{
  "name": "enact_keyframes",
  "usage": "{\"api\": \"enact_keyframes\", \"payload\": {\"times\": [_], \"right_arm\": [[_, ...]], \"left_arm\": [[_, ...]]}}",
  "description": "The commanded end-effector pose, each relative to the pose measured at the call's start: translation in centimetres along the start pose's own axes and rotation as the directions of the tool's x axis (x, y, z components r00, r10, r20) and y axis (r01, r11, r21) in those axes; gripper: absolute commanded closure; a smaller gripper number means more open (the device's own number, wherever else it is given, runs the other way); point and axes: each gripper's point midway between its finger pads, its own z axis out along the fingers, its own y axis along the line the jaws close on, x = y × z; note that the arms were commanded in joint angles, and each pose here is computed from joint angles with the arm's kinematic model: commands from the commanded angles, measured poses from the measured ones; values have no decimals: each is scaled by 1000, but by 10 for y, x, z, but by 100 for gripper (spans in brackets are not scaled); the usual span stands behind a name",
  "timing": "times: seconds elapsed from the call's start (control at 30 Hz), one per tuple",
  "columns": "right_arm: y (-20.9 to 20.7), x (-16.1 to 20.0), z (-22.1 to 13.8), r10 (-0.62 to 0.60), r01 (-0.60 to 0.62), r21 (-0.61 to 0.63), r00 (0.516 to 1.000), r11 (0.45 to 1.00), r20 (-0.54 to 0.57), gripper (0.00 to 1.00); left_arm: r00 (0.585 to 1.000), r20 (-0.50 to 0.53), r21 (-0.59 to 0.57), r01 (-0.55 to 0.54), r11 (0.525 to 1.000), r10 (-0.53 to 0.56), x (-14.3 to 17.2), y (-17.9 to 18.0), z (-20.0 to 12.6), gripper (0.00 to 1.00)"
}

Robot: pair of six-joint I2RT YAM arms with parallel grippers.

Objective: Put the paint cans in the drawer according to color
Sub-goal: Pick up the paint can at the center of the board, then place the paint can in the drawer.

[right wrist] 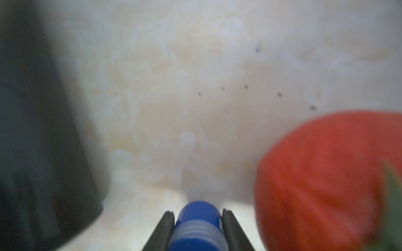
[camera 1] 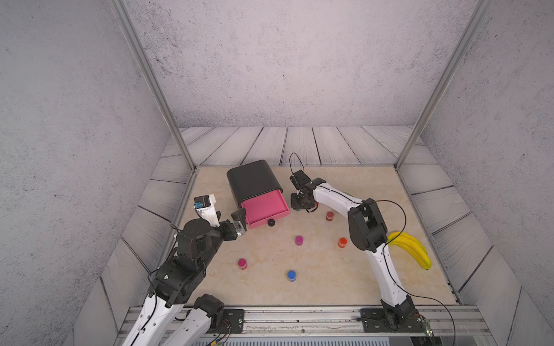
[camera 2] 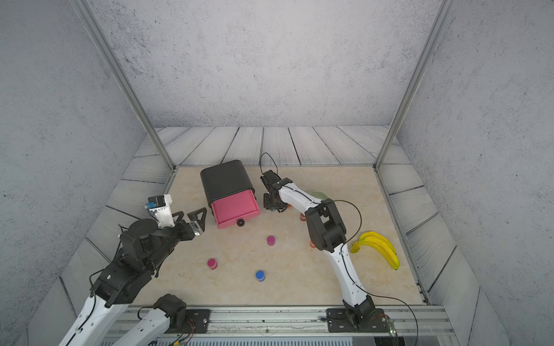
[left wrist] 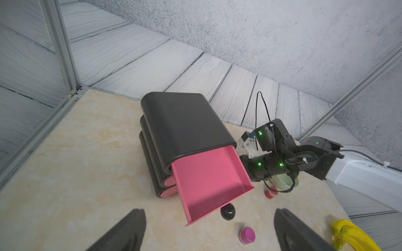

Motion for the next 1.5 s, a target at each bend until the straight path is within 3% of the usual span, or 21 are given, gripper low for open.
{"api": "enact_keyframes", "payload": {"times": [0.0, 0.17, 0.37, 0.67, 0.87, 1.03, 1.23, 1.47], "right_arm": [[9, -23, -97, 1, 16, -90, 982, 996, 189, 67], [3, -1, -164, 12, 56, -201, 948, 978, 318, 67], [47, 11, -211, 39, 159, -455, 917, 876, 397, 67], [118, 25, -169, -226, 340, -385, 923, 858, 312, 66], [115, 21, -125, -285, 341, -253, 929, 905, 235, 64], [112, 15, -113, -319, 358, -181, 924, 916, 209, 59], [116, 7, -137, -333, 384, -190, 909, 904, 250, 39], [95, 9, -227, -302, 399, -195, 869, 896, 392, 42]], "left_arm": [[997, 68, 93, 38, 995, -44, -21, -19, -3, 1], [991, 14, 249, 125, 960, -132, -14, -48, 13, 2], [967, -52, 243, 256, 936, -251, 14, -42, 36, 1], [974, -26, 158, 226, 961, -225, 22, -20, 27, 2], [984, -4, 138, 175, 975, -176, 18, -14, 11, 2], [991, 1, 146, 133, 980, -134, 12, -17, 3, 2], [994, -63, 240, 98, 966, -85, 15, -38, -1, 2], [967, -251, 403, 144, 904, -42, 43, -71, -10, 1]]}}
